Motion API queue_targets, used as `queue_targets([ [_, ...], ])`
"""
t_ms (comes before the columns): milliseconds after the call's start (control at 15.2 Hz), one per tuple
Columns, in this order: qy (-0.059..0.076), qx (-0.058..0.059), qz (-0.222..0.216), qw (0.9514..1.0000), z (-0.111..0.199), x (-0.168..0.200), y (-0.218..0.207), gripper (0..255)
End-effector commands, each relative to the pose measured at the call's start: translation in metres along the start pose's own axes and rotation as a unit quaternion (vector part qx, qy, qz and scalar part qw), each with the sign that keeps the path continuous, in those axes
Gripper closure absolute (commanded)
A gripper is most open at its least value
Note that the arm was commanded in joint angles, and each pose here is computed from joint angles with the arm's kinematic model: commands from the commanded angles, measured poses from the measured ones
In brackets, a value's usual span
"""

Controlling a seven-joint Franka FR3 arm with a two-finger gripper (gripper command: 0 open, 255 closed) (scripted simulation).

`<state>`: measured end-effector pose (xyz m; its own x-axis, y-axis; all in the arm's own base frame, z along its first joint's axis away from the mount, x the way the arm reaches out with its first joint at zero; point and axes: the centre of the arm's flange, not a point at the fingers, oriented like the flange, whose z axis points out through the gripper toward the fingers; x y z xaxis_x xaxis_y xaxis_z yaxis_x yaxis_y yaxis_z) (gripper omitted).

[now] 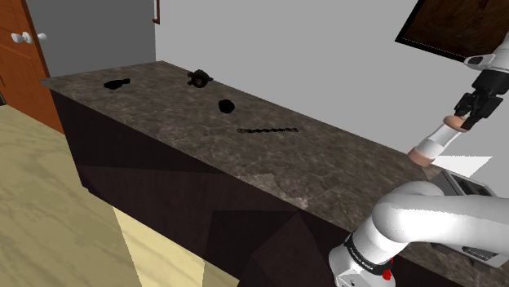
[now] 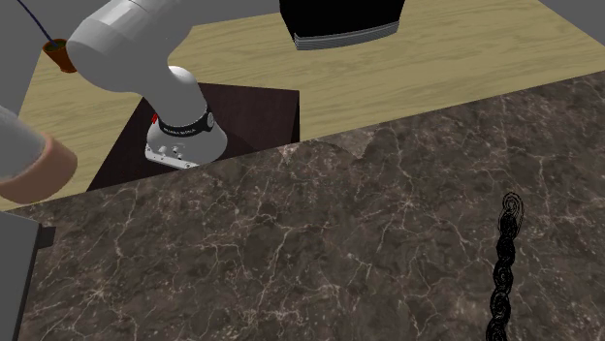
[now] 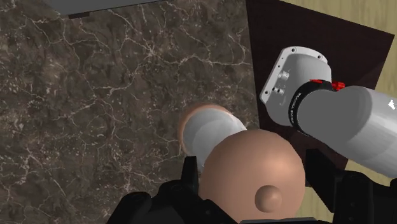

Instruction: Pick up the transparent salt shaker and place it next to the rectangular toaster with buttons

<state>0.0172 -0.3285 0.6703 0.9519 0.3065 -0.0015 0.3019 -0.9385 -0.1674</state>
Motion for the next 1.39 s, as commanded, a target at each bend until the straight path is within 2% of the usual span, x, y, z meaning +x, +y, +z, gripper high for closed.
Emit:
queue_targets([
  [0,0.000,0.000,0.000,1.0000,0.000,-0.029,-0.005,255],
  [1320,0.000,0.000,0.000,1.0000,0.005,-0.291,-0.034,255],
])
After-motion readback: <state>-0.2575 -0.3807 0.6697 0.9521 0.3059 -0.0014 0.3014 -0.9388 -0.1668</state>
